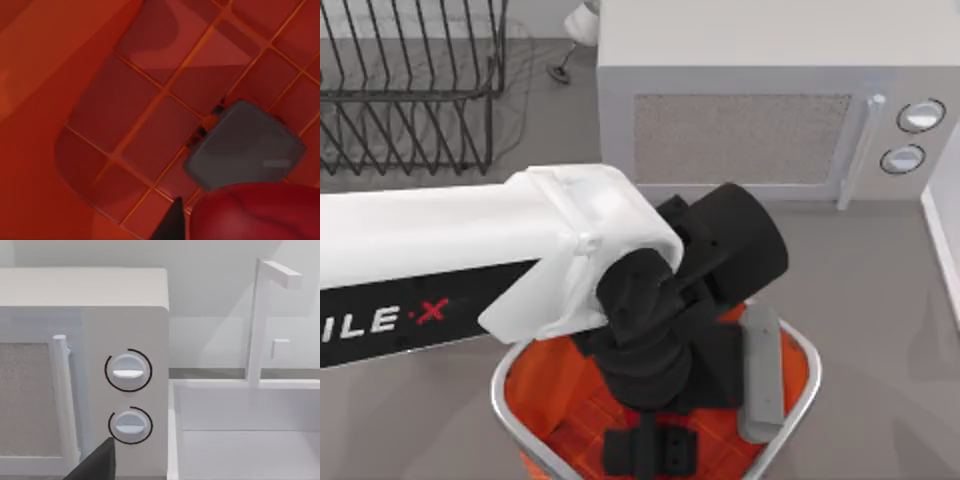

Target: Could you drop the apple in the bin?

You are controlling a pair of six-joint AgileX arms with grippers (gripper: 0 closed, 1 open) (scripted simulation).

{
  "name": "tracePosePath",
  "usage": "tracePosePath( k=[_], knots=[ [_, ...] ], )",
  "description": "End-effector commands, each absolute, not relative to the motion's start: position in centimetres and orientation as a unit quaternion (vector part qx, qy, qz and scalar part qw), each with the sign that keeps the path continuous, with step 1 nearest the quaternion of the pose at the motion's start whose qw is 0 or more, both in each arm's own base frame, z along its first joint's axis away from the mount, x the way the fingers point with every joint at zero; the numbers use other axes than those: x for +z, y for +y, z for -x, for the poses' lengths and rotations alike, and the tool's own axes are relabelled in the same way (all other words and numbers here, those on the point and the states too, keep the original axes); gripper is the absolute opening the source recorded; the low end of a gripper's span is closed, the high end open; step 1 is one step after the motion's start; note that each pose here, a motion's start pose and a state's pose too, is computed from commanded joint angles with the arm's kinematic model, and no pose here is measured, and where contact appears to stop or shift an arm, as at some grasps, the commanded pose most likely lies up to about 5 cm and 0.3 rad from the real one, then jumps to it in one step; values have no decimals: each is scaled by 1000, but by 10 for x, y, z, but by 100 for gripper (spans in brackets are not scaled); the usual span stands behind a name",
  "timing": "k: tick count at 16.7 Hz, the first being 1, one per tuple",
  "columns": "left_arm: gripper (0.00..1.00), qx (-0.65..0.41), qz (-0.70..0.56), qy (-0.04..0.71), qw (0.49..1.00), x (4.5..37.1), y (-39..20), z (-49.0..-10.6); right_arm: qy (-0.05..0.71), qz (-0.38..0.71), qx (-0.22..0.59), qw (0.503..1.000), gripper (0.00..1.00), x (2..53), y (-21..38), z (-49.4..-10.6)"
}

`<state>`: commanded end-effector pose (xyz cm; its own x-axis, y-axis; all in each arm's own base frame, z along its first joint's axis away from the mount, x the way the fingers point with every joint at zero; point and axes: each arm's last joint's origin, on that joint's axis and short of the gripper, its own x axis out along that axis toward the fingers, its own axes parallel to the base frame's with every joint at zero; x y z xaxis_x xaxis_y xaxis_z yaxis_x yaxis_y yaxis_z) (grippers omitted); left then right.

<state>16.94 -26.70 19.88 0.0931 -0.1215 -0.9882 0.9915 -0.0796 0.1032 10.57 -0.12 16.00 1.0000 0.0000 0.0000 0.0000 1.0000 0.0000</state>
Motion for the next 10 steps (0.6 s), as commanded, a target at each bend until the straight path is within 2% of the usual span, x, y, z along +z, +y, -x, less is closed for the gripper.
tracePosePath(
  k=[10],
  knots=[
    [98, -524, -515, 423, 531, 199, -267, -169, 0, 0, 0, 1000, 100, 160, -1, -106]
  ],
)
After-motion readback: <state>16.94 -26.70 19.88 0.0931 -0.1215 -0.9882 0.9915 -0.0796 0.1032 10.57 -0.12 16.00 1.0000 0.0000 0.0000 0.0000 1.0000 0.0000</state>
